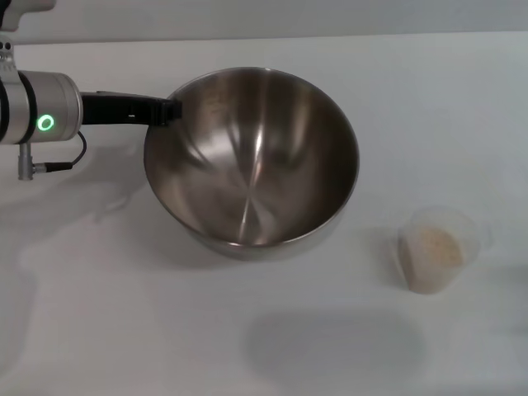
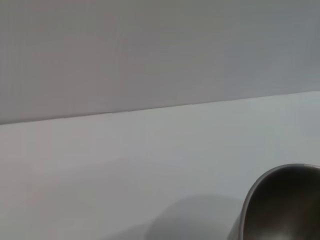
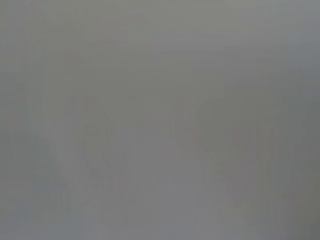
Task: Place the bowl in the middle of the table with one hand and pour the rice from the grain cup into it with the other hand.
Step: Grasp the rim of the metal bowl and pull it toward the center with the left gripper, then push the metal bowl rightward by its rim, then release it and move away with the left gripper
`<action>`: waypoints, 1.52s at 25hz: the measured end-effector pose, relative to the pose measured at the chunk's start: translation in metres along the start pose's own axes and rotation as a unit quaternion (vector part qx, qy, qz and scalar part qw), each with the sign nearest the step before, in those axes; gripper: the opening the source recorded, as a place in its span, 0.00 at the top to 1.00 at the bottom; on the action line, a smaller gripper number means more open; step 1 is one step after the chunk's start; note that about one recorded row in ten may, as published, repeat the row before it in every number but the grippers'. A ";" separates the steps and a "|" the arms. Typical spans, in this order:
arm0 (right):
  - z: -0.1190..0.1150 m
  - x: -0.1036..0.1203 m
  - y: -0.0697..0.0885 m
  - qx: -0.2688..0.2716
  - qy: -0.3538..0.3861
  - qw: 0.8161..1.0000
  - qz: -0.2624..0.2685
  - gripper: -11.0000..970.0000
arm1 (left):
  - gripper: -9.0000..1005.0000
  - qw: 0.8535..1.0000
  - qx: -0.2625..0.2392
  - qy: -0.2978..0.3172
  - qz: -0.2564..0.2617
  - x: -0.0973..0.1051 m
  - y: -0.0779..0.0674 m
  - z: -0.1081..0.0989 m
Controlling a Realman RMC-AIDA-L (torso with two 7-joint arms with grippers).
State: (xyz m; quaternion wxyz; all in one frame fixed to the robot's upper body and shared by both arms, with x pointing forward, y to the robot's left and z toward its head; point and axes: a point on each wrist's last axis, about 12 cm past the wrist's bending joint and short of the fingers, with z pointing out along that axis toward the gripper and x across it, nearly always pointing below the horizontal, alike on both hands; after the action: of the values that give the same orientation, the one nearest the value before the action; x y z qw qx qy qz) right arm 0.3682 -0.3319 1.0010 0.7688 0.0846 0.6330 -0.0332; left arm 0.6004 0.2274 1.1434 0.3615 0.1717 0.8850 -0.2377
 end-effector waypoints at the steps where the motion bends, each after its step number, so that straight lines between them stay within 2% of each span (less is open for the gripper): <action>1: 0.000 0.000 0.000 0.000 0.000 1.000 0.000 0.18 | 0.94 1.000 0.000 0.000 0.000 0.000 0.000 0.000; 8: -0.001 0.000 0.001 0.000 -0.002 1.000 0.001 0.18 | 0.92 0.999 0.024 0.039 0.005 0.008 0.000 -0.007; 20: 0.000 0.000 0.003 -0.004 -0.001 1.000 0.004 0.18 | 0.90 0.998 0.033 0.052 0.012 0.025 0.001 -0.023; 31: 0.000 -0.001 0.004 -0.005 -0.006 1.000 0.005 0.18 | 0.88 0.997 0.049 0.050 0.023 0.033 -0.002 -0.020; 38: 0.003 -0.001 0.005 -0.008 -0.009 1.000 0.005 0.18 | 0.87 0.996 0.060 0.059 0.011 0.036 0.000 -0.010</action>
State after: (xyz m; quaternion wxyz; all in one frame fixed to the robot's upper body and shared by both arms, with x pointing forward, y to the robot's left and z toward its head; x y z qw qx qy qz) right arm 0.3717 -0.3277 1.0032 0.7753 0.0813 0.6258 -0.0250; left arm 0.5700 0.2374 1.1238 0.3000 0.2167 0.8871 -0.2759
